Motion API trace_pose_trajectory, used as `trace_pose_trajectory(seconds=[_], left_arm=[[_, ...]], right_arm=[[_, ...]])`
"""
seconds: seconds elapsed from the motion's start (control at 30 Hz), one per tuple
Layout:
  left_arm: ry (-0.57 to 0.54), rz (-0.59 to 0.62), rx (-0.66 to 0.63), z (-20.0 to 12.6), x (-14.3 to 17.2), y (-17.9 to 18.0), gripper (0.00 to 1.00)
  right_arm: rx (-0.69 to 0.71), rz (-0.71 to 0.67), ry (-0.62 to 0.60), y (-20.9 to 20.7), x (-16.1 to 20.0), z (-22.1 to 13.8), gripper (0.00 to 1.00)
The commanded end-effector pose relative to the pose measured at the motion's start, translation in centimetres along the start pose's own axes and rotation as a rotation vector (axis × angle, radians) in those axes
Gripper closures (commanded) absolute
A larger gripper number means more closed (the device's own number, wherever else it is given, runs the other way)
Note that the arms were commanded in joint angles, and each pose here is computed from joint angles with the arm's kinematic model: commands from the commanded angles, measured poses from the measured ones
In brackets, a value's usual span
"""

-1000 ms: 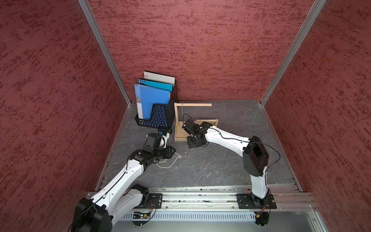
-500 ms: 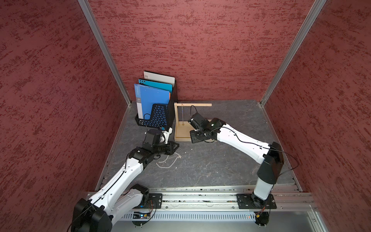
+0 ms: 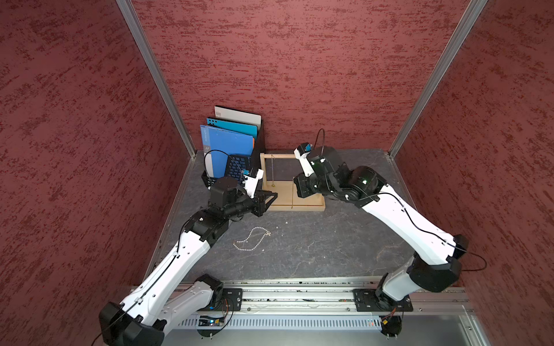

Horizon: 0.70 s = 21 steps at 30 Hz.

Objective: Hang the necklace on the jewelry display stand
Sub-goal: Pick up the necklace from the center of the board.

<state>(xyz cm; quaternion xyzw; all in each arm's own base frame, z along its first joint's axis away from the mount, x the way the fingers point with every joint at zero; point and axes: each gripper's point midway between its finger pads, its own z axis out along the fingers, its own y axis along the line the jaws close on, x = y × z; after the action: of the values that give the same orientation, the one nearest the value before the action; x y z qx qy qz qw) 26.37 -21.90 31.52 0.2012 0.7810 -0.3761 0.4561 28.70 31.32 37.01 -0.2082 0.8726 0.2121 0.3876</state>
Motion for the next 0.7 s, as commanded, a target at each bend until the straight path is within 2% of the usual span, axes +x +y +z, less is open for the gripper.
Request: trace_pose_trajectory(seconds=[0.0,0.13,0.23,0.43,0.5,0.6,0.67], left_arm=[[-0.053,0.089,0.048,-0.1,-2.5,-2.3,0.69],[-0.070,0.139,0.096,0.3,-3.8,-4.7,0.71],[-0.075,0.156,0.114,0.7,-4.2,-5.6,0.77],[-0.085,0.114,0.052,1.7,-4.8,-4.7,0.84],[-0.082,0.104,0.047,2.1,-5.0,-4.6,0.83],[-0.081,0.092,0.059,2.8,-5.3,-4.6,0.73],[-0.084,0.088,0.074,3.1,-5.5,-4.9,0.72]], right_arm=[[-0.024,-0.066,0.000,0.5,-0.4,-2.0,1.00],[-0.046,-0.078,-0.017,0.8,-1.0,-3.1,1.00],[-0.071,-0.082,-0.030,1.2,-1.1,-3.6,1.00],[-0.115,-0.082,-0.046,1.8,-1.0,-4.2,1.00],[-0.121,-0.077,-0.044,1.9,-0.9,-4.3,1.00],[-0.124,-0.077,-0.031,1.9,-0.7,-4.0,1.00],[-0.127,-0.076,-0.021,2.0,-0.5,-3.7,1.00]])
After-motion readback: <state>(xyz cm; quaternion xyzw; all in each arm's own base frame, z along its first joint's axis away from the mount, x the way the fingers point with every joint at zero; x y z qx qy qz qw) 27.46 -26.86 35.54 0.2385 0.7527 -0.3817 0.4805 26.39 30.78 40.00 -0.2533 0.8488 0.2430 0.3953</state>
